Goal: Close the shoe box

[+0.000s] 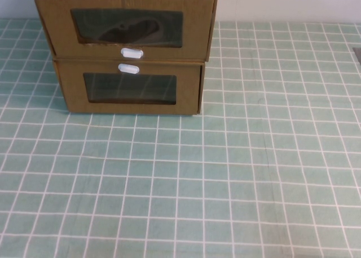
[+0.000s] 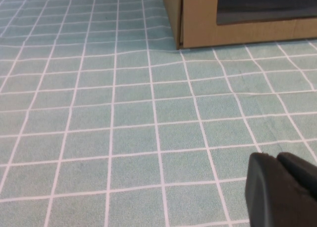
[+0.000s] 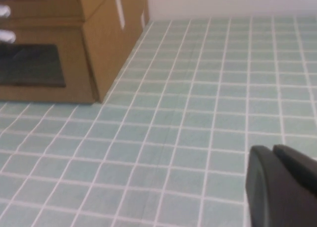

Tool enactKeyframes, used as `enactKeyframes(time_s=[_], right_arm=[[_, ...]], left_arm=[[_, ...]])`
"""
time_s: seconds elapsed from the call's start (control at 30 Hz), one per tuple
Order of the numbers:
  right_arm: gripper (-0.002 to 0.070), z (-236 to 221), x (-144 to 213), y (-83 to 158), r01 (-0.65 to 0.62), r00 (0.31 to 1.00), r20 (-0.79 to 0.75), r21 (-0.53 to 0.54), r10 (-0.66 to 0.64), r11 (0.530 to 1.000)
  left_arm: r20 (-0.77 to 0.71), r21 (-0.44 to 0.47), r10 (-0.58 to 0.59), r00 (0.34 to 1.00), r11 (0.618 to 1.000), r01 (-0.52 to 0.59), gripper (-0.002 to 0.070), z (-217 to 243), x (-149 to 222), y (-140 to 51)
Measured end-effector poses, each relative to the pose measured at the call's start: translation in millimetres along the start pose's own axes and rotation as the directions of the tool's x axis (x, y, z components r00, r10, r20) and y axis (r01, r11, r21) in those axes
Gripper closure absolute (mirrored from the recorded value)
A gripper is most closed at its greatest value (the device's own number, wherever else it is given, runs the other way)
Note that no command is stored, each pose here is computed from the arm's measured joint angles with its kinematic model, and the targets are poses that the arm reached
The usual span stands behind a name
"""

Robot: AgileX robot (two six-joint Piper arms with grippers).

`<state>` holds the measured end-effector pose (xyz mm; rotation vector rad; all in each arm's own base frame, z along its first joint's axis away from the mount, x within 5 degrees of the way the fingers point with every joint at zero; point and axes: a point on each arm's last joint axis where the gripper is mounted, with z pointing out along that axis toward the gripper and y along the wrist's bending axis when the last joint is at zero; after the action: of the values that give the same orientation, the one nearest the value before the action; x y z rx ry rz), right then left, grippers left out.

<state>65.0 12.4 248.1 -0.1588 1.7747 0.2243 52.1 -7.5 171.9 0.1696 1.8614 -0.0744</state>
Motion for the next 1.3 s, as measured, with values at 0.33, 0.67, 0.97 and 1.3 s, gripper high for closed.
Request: enactKeyframes(time_s=[0.33,0.67,0.97,1.3], right_arm=[[0.069,-5,38,-9,-0.193,0.965,0.197,0.102,0.17,0.976],[0.069,1,53,-9,-0.144,0.973,0.198,0.105,0.121,0.984],[0.069,2,63,-11,-0.015,0.997,0.072,0.175,0.003,0.984],[0.069,2,75,-13,0.001,0.998,-0.058,0.228,0.012,0.974]], left_arm=[[0.0,0.0,0.0,1.0,1.0,0.0,0.068,0,0,0.0],[0.0,0.0,0.0,1.0,1.0,0.0,0.068,0,0,0.0],[0.0,0.0,0.0,1.0,1.0,0.0,0.068,0,0,0.0],[0.0,0.0,0.0,1.0,1.0,0.0,0.068,0,0,0.0]])
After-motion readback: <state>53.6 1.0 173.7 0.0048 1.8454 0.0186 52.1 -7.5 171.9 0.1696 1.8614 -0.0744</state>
